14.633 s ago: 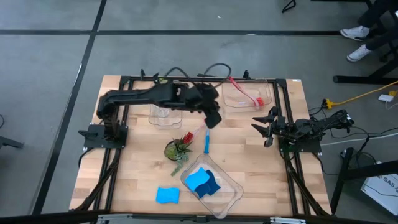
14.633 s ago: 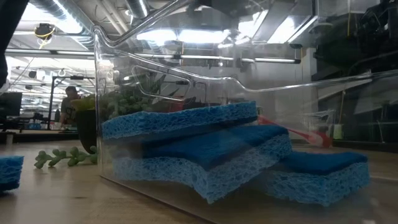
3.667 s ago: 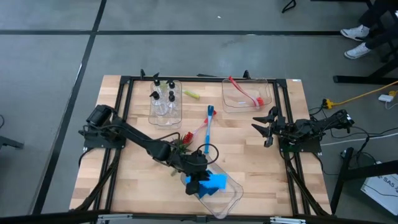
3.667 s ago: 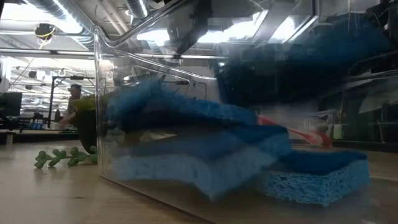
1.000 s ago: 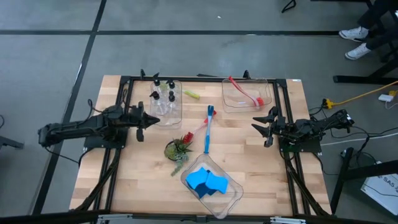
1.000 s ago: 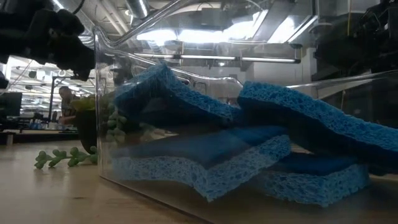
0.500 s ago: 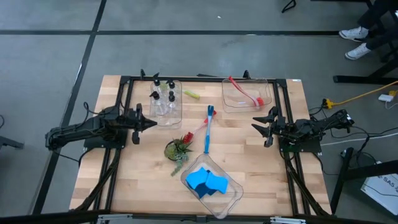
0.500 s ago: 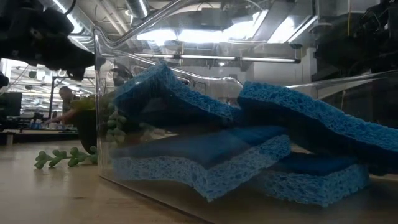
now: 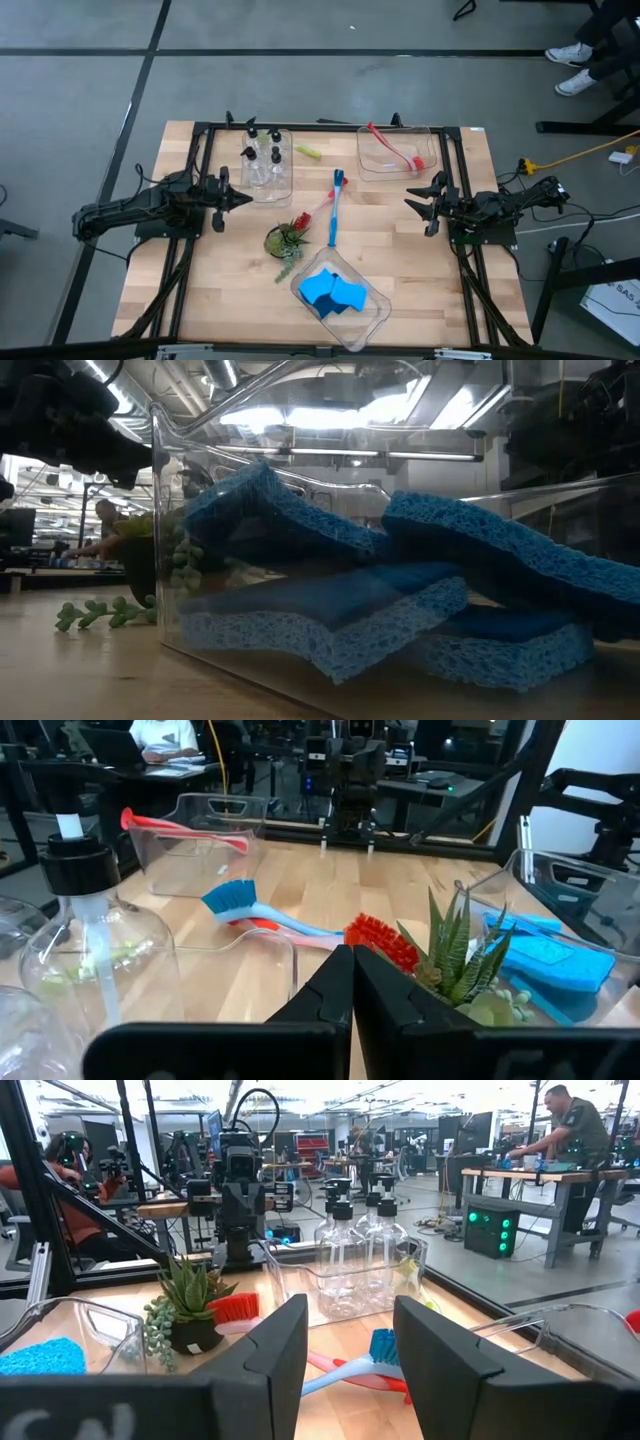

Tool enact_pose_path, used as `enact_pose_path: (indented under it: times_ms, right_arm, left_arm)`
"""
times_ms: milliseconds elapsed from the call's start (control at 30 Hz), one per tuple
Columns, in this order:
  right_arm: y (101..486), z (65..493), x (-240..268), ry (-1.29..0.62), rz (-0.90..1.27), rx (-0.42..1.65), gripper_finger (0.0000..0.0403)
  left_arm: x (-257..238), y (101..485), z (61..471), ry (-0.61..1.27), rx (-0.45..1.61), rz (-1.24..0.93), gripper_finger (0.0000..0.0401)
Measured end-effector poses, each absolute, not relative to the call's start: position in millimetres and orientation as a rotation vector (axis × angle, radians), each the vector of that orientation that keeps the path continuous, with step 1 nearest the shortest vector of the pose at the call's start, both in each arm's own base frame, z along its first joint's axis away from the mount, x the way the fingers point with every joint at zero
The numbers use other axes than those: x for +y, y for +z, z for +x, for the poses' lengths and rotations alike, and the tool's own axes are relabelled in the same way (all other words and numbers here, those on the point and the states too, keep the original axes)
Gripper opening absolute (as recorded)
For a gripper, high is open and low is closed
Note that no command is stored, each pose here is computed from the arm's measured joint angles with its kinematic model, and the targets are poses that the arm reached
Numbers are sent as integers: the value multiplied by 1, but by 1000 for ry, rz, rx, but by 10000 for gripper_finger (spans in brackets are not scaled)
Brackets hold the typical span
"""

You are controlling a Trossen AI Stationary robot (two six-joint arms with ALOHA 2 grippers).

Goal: Pick & Place Kitchen Sink Supplies
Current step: Put the yellow dish brush into the top right transparent bin

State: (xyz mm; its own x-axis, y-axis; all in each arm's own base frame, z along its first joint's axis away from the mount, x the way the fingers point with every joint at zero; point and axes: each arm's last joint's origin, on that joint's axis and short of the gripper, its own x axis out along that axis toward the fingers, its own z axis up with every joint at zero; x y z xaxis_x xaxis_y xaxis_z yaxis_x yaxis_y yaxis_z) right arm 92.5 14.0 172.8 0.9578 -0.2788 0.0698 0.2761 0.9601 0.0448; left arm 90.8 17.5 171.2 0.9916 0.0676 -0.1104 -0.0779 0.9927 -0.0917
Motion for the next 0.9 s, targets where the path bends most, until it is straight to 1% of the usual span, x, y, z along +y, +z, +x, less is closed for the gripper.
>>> enact_pose_path:
  times_ms: [267,900]
  right_arm:
    - [173,92,14,-281,34,-76,149]
    - [173,92,14,-281,35,-76,149]
  left_arm:
    - [18,171,91,74,108,-107,10]
    - [18,171,91,75,108,-107,10]
